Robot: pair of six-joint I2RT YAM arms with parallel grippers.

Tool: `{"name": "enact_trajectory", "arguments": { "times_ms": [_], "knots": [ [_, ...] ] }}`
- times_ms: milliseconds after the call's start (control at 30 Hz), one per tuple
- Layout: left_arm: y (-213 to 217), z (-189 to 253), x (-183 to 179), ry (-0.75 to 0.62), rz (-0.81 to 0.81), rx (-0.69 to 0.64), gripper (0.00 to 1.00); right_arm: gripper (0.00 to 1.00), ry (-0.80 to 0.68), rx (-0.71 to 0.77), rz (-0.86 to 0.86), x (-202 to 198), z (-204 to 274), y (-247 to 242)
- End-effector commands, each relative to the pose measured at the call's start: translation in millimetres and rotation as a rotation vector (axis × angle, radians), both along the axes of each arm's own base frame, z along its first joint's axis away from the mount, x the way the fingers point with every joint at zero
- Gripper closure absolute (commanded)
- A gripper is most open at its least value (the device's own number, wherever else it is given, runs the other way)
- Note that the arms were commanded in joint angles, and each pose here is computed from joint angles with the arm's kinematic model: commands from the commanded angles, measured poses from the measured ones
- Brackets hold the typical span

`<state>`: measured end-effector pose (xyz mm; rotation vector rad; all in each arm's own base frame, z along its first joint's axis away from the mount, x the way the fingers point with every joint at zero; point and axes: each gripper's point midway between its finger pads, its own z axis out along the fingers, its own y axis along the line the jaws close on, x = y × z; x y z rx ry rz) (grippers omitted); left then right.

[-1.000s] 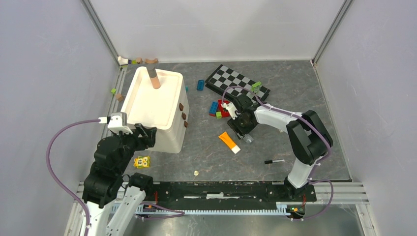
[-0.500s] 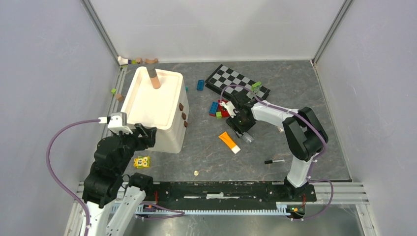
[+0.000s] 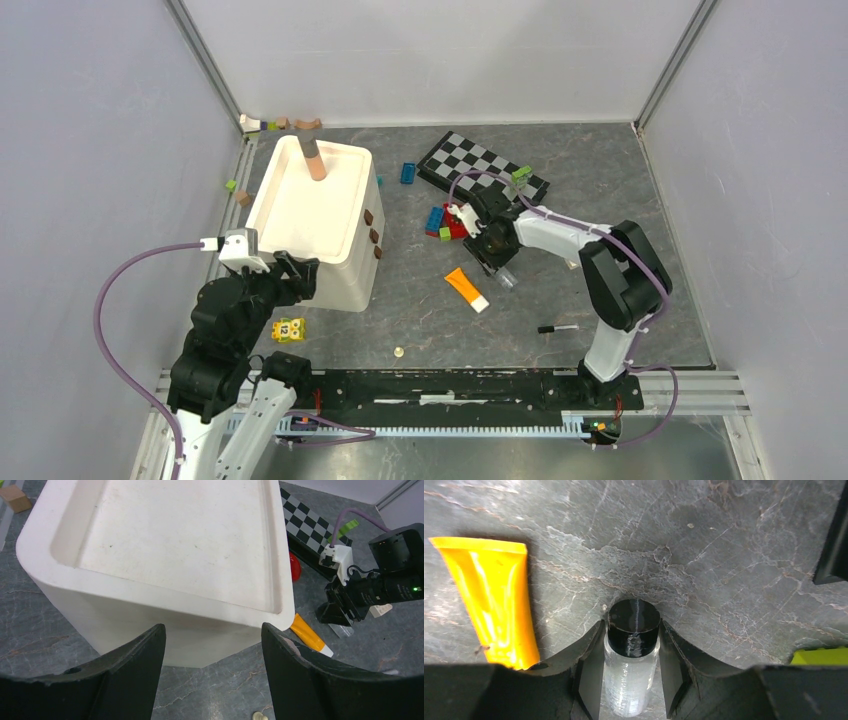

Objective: Organize the makeup
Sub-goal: Place the makeup at the center of the board, then place the makeup in the drawer.

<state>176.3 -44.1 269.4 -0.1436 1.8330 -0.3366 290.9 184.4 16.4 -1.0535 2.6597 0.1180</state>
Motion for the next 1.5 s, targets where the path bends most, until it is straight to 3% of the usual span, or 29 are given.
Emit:
{"name": "enact_trajectory", "arguments": {
  "times_ms": [0,300,700,933,1100,1467],
  "knots": [
    [1.6,9.0,4.8,-0.033,0.022,-0.021,0.23,0.69,-0.227,0.135,0.003,29.6,59.1,26.5],
    [12.5,9.6,3.2,-0.030,0.083,-0.018,0.23,0.76,-0.571,0.483,0.121,31.5,209.7,120.7],
    [26.5,20.6,-6.5,-0.020,0.154,-0.019,0.22,0.78,-0.804,1.145,0.182,-2.8,354.1,217.0],
    [47.6,28.4,-11.8,0.022,0.278,-0.007,0.21,0.79,-0.837,1.241,0.275,-0.9,389.1,282.5],
    [59.9,63.5,-22.9,-0.007,0.324,0.010,0.21,0.79,-0.874,1.268,0.356,-5.7,396.3,323.9],
    [55.9,98.7,-34.3,-0.065,0.288,-0.032,0.20,0.80,-0.971,1.307,0.349,-0.1,395.3,381.0]
  ]
}}
